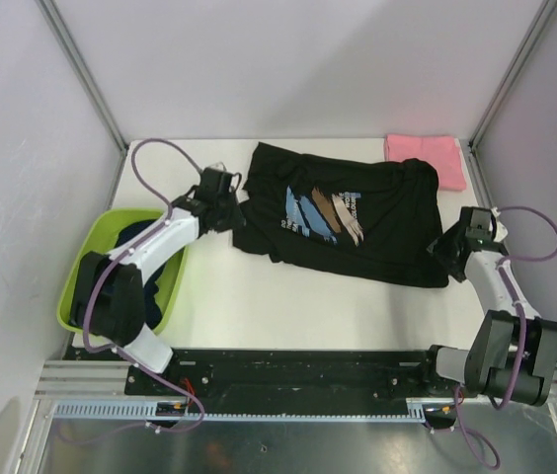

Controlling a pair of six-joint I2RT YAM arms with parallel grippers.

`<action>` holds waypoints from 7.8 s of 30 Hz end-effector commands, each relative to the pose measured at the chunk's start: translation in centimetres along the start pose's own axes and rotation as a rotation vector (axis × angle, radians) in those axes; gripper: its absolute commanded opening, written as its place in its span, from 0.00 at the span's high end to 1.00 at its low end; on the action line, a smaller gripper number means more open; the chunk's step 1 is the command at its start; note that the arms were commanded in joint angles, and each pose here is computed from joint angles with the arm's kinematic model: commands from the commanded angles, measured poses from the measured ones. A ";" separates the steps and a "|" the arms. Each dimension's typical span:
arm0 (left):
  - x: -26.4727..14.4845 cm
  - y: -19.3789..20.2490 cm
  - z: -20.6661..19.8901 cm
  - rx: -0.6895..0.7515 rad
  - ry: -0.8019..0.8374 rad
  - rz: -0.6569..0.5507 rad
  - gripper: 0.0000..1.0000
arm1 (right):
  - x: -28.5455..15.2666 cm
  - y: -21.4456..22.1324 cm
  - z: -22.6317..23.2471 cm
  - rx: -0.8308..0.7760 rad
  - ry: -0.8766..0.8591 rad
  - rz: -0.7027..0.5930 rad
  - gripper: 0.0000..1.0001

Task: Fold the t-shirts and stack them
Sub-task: Flatten out the tshirt

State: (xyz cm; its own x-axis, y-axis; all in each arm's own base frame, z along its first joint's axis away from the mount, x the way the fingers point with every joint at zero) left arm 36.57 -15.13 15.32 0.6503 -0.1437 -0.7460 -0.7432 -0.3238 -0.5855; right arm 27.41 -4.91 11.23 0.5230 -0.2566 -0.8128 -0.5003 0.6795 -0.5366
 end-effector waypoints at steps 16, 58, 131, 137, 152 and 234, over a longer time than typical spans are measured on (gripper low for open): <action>2.0 11.8 -4.0 -0.061 0.172 0.243 0.63 | 1.8 4.2 -5.3 0.109 0.080 0.158 0.37; -8.8 5.6 1.8 0.059 -0.029 -0.107 1.00 | 3.8 4.6 -5.2 0.106 0.074 0.173 0.85; 5.2 4.3 1.3 -0.041 -0.071 0.099 0.79 | 0.7 4.1 -4.2 0.057 0.041 0.154 0.56; 1.9 3.9 3.0 -0.079 -0.103 0.032 0.99 | 0.9 4.3 -4.4 0.059 0.057 0.165 0.55; -4.3 2.7 9.9 -0.269 -0.206 -0.105 1.00 | 0.5 4.8 -3.9 0.069 0.065 0.165 0.55; -24.3 -6.1 1.7 0.007 0.373 -0.563 1.00 | -15.6 -6.5 2.2 0.278 -0.347 -0.190 1.00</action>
State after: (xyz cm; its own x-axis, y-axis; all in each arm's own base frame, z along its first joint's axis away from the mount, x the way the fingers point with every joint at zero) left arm 27.60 -8.22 29.24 0.8952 -0.2130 -0.3914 -0.4454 -0.4550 -0.7711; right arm 25.81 -4.00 23.66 0.7667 -0.1965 -0.6112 -0.2309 0.8039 -0.5481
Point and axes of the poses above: each gripper's point midway between its finger pads, its own x axis out along the fingers, its own z axis along the line the jaws close on, y = z × x, the point moved 4 cm from there along -x, back along the fingers, and after that the axes turned 2 degrees about -x, right-handed, at the moved point
